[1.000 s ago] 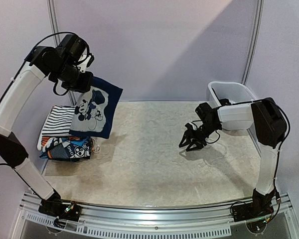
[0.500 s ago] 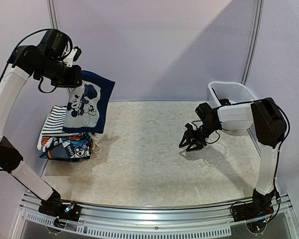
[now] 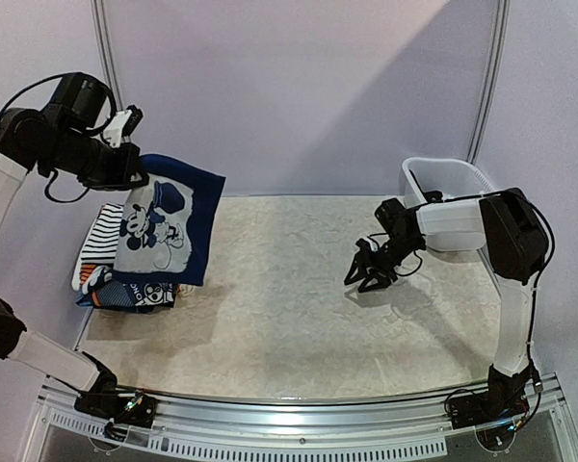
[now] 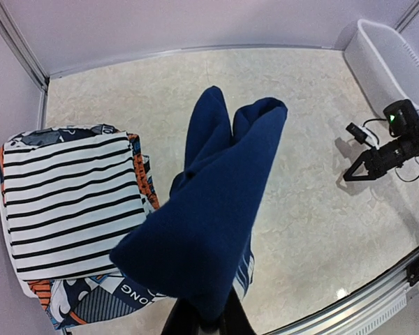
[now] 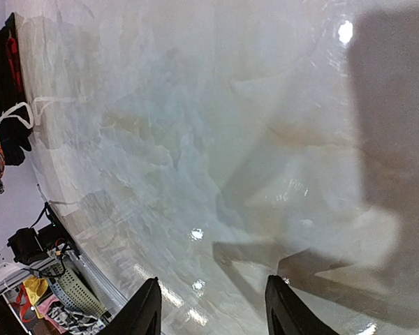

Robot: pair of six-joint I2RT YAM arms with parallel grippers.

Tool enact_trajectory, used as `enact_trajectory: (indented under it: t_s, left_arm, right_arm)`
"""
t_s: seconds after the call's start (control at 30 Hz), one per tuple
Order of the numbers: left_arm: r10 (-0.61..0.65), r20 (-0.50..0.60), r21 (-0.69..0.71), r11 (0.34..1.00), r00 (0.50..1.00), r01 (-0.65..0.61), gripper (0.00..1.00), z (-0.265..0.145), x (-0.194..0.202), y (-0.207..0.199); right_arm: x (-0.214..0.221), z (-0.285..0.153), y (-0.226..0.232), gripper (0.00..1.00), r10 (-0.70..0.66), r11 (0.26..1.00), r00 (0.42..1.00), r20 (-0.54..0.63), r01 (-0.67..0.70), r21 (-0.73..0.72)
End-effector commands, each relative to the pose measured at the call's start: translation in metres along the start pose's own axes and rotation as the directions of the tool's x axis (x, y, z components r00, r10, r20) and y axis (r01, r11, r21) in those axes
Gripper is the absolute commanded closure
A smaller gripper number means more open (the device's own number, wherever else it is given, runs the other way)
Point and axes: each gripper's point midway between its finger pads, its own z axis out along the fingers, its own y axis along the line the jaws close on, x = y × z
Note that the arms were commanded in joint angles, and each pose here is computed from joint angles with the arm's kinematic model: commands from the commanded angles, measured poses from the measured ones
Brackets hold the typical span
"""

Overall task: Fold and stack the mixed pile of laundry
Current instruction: Place the square-folded T-shirt at the corner of the board.

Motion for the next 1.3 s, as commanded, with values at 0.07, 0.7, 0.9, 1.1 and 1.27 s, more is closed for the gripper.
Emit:
enact_trajectory:
  t_s: [0.07, 0.7, 0.9, 1.1, 1.27]
  left_arm:
    - [0.013, -0.328, -0.157, 0.985, 0.945, -0.068, 1.0, -0.001, 0.08, 0.037]
    - [0.048, -0.445, -0.446, 0.854, 0.894, -0.268, 1.0, 0.011, 0.086, 0.102]
    - [0.062, -0.449, -0.518, 0.795, 0.892, -0.316, 1.0, 0.013, 0.077, 0.125]
    - [0.076, -0.452, -0.544, 0.766, 0.889, -0.342, 1.0, 0.026, 0.07, 0.146]
    - [0.07, -0.447, -0.565, 0.75, 0.892, -0.342, 1.0, 0.044, 0.062, 0.167]
  right_arm:
    - [0.0, 0.004, 0.001, 0.49, -0.007, 1.0, 1.0, -0.006, 0.007, 0.017]
    - [0.008, 0.005, -0.005, 0.49, 0.01, 0.999, 1.0, -0.017, -0.009, 0.033]
    - [0.006, 0.007, -0.006, 0.49, 0.016, 0.999, 1.0, -0.022, -0.015, 0.031]
    - [0.004, 0.008, -0.004, 0.49, 0.012, 0.999, 1.0, -0.027, -0.011, 0.033]
    - [0.003, 0.01, -0.005, 0.49, 0.019, 0.999, 0.999, -0.031, -0.018, 0.033]
